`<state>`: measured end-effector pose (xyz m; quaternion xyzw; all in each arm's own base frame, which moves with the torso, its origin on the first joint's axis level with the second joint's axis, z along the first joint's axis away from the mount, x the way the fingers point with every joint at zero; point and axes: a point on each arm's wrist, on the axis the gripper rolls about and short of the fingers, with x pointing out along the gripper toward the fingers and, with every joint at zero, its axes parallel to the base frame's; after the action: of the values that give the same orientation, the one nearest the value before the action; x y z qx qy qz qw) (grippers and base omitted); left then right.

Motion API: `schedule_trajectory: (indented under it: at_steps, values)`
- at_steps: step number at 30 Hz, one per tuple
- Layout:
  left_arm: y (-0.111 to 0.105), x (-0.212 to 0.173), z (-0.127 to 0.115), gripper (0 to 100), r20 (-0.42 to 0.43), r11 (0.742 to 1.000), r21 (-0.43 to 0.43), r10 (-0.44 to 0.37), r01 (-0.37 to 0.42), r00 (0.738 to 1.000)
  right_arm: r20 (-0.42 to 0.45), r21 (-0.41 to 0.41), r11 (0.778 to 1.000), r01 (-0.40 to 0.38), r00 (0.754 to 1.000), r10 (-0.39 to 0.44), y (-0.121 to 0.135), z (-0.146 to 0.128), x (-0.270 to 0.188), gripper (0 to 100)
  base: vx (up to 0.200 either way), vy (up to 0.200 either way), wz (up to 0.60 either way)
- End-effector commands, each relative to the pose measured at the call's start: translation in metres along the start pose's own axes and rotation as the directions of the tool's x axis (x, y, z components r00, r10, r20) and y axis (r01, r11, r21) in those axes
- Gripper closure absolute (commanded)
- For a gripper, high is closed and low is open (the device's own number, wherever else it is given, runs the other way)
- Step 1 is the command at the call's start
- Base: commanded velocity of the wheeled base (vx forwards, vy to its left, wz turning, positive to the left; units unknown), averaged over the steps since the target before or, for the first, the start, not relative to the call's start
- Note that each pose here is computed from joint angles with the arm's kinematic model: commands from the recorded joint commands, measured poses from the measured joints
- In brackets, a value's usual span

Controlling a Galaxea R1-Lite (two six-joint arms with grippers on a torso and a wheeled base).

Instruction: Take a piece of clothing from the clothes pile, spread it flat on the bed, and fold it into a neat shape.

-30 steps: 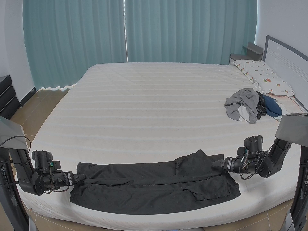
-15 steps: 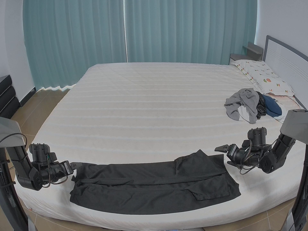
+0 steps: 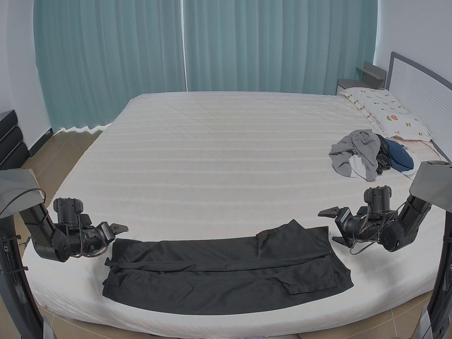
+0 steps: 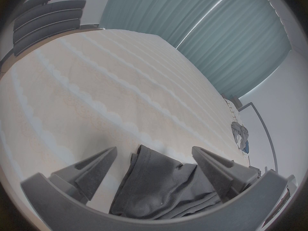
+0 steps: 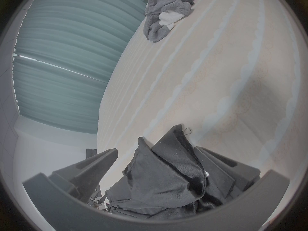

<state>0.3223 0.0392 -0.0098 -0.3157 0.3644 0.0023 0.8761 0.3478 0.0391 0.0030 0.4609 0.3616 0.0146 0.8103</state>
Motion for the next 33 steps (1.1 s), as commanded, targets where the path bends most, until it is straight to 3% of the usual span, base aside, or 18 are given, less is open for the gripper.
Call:
schedule_trajectory:
  at_steps: [1, 13, 19, 33]
  values:
    - [0.006, 0.009, -0.005, 100, -0.023, 1.0, -0.008, 0.014, -0.014, 1.0, -0.006, 0.003, 1.0, 0.007, 1.0, -0.007, -0.003, -0.001, 0.001, 0, 0.0, 0.0, 0.0]
    - [0.01, 0.004, -0.007, 100, 0.008, 0.995, -0.055, 0.084, -0.083, 0.996, 0.016, -0.017, 1.0, -0.014, 1.0, 0.014, -0.006, -0.001, 0.011, 0, 0.0, 0.0, 0.0]
    - [0.009, 0.004, -0.004, 100, 0.051, 0.994, -0.09, 0.072, -0.068, 0.996, 0.017, -0.023, 1.0, -0.012, 1.0, 0.013, -0.011, -0.004, 0.019, 0, 0.0, 0.0, 0.0]
    - [0.016, 0.0, -0.002, 100, 0.06, 0.991, -0.109, 0.089, -0.082, 0.994, 0.024, -0.045, 0.999, -0.017, 1.0, 0.019, -0.017, -0.005, 0.025, 0, 0.0, 0.0, 0.0]
